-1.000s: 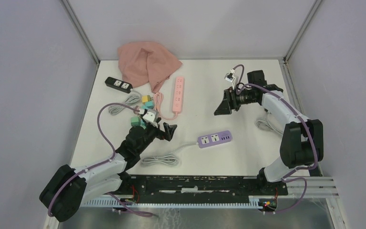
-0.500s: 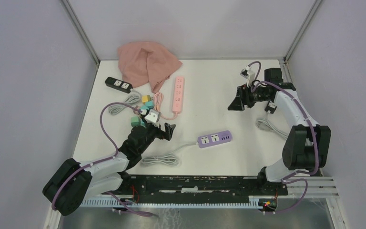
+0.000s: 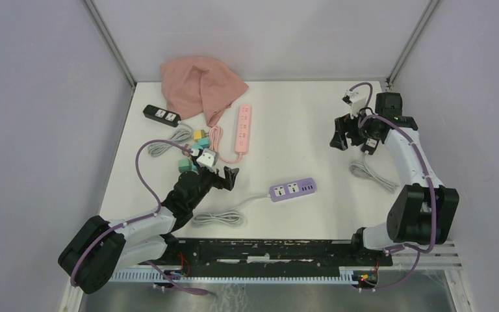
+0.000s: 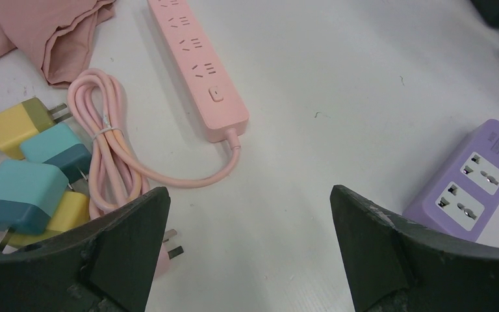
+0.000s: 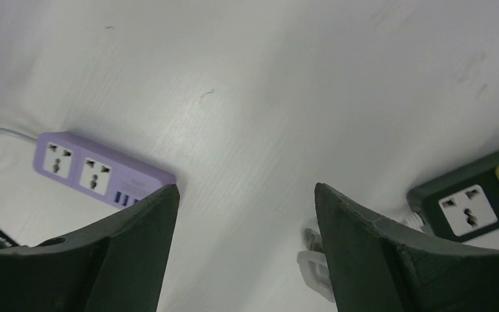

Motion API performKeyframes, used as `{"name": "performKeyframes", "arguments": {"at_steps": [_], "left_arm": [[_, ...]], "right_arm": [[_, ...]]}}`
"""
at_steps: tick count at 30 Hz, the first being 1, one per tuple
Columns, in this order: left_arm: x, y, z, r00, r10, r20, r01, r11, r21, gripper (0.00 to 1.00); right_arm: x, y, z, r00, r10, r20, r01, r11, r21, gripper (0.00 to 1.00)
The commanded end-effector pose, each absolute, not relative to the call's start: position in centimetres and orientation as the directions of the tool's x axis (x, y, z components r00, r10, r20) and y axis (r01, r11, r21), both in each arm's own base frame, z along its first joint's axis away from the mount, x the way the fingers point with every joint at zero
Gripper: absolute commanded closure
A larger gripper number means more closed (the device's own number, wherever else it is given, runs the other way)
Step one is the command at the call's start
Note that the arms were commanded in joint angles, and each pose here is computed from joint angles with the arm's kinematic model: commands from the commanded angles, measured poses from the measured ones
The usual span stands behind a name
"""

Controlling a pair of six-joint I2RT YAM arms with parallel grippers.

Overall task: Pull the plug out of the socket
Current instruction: Move the socket to the center of the board.

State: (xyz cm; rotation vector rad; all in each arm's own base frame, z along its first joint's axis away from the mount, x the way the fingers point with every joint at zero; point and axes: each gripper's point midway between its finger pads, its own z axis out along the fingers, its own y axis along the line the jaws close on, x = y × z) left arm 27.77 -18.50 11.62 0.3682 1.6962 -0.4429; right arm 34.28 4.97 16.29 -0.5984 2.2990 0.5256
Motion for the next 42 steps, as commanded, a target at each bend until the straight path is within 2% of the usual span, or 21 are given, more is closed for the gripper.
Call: {"name": "performKeyframes", "arguments": {"at_steps": [1, 5, 9, 13, 16, 21, 24, 30, 36, 40, 42], "left_arm": [[28.6, -18.6, 14.0, -0.08, -0.014, -0.997, 0.476, 0.878, -0.05, 0.01], [28.5, -18.6, 13.9, -0.079, -0.015, -0.997, 0.476, 0.878, -0.051, 0.01], [28.5, -18.6, 14.0, -0.078, -0.017, -0.997, 0.474, 0.879, -0.052, 0.01], [28.5, -18.6, 14.0, -0.078, -0.017, -0.997, 0.474, 0.879, -0.052, 0.01], [28.5, -18.6, 13.9, -0.079, -0.016, -0.997, 0.476, 0.878, -0.052, 0.01], [28.5, -18.6, 14.0, -0.078, -0.016, -0.997, 0.475, 0.878, -0.052, 0.01], [28.5, -18.6, 14.0, -0.077, -0.018, -0.997, 0.475, 0.879, -0.052, 0.01], [28.5, -18.5, 14.1, -0.073, -0.021, -0.997, 0.475, 0.879, -0.053, 0.01], [28.4, -18.4, 14.2, -0.067, -0.025, -0.997, 0.474, 0.879, -0.054, 0.01], [28.3, -18.4, 14.2, -0.065, -0.028, -0.997, 0.474, 0.879, -0.056, 0.01], [28.2, -18.3, 14.2, -0.063, -0.03, -0.998, 0.474, 0.879, -0.057, 0.01]], "right_arm": [[36.2, 0.8, 14.9, -0.677, -0.287, -0.678, -0.427, 0.903, 0.044, 0.17], [37.4, -2.2, 14.3, -0.709, -0.215, -0.672, -0.265, 0.964, -0.03, 0.1], [38.8, -4.8, 14.2, -0.699, -0.098, -0.709, -0.069, 0.995, -0.07, 0.01], [39.5, -8.2, 13.2, -0.704, 0.076, -0.706, 0.201, 0.975, -0.096, 0.01], [39.8, -9.8, 11.7, -0.717, 0.175, -0.675, 0.331, 0.937, -0.109, 0.01], [40.7, -11.5, 9.0, -0.733, 0.278, -0.621, 0.453, 0.881, -0.14, 0.01], [41.2, -11.9, 8.4, -0.718, 0.301, -0.628, 0.478, 0.868, -0.131, 0.02], [41.7, -11.9, 6.7, -0.729, 0.314, -0.608, 0.478, 0.869, -0.125, 0.08], [42.0, -12.0, 4.7, -0.757, 0.342, -0.557, 0.469, 0.878, -0.097, 0.23], [42.0, -11.5, 3.7, -0.781, 0.347, -0.519, 0.441, 0.895, -0.065, 0.41], [42.0, -11.3, 3.7, -0.789, 0.338, -0.513, 0.423, 0.905, -0.054, 0.56]]}}
